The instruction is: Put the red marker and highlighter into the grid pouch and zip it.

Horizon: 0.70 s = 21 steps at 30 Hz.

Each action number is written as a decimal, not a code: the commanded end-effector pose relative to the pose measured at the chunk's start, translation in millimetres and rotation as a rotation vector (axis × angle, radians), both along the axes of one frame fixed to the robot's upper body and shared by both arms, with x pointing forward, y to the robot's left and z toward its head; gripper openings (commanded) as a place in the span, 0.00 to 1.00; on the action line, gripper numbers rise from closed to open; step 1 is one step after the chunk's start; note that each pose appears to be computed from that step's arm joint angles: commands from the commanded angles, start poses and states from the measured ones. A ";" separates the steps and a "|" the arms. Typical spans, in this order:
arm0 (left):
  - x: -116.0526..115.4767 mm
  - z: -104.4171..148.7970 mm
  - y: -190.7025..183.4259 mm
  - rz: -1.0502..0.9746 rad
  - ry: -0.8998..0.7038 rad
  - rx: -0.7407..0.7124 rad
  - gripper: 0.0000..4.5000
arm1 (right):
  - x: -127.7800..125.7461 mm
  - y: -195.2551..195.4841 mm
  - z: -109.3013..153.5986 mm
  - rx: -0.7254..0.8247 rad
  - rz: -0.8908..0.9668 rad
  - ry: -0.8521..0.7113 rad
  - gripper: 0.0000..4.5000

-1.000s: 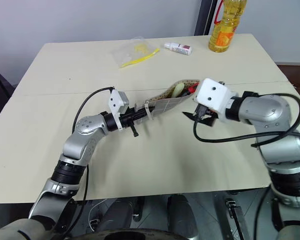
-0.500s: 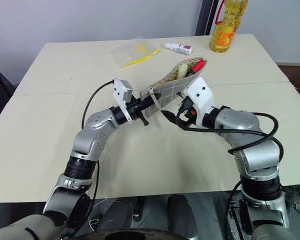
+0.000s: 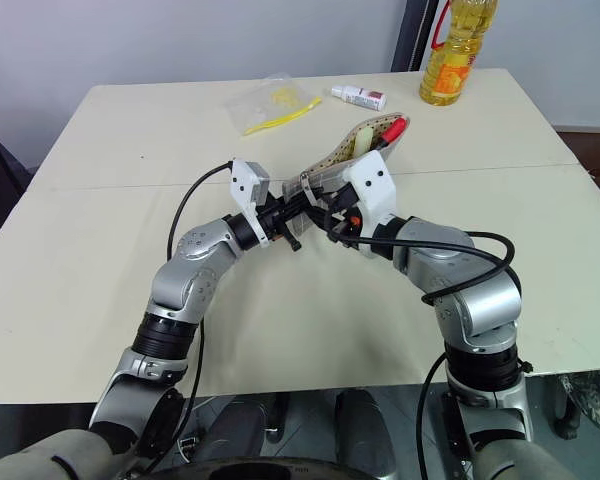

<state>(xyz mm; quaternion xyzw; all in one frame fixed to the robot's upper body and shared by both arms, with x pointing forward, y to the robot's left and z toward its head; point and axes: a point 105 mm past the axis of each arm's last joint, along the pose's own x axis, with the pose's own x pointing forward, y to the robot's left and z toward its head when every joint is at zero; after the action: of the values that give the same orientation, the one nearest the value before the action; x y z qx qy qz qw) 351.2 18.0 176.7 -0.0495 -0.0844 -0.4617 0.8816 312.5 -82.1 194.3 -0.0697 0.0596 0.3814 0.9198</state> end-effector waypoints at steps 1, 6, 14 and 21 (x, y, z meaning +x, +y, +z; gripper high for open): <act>-6.6 13.6 -2.6 -0.019 -0.079 -0.001 0.00 | 2.2 -3.6 13.2 0.010 -0.027 -0.044 0.01; -4.6 4.6 6.2 -0.002 -0.117 0.077 0.00 | 5.8 -25.8 30.3 -0.047 -0.071 -0.104 0.01; 0.4 -14.3 32.9 0.020 -0.166 0.221 0.00 | 12.6 -91.4 59.5 -0.245 -0.226 -0.199 0.01; -1.6 -27.4 56.4 0.012 -0.187 0.316 0.00 | 25.0 -146.9 55.7 -0.413 -0.393 -0.201 0.01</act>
<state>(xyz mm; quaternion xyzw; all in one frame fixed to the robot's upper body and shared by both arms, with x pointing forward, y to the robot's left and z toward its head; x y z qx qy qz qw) 345.1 53.0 156.4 0.1166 -0.1070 -0.4906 0.8569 333.5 -198.0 227.6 -0.2482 0.0826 0.2440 0.9338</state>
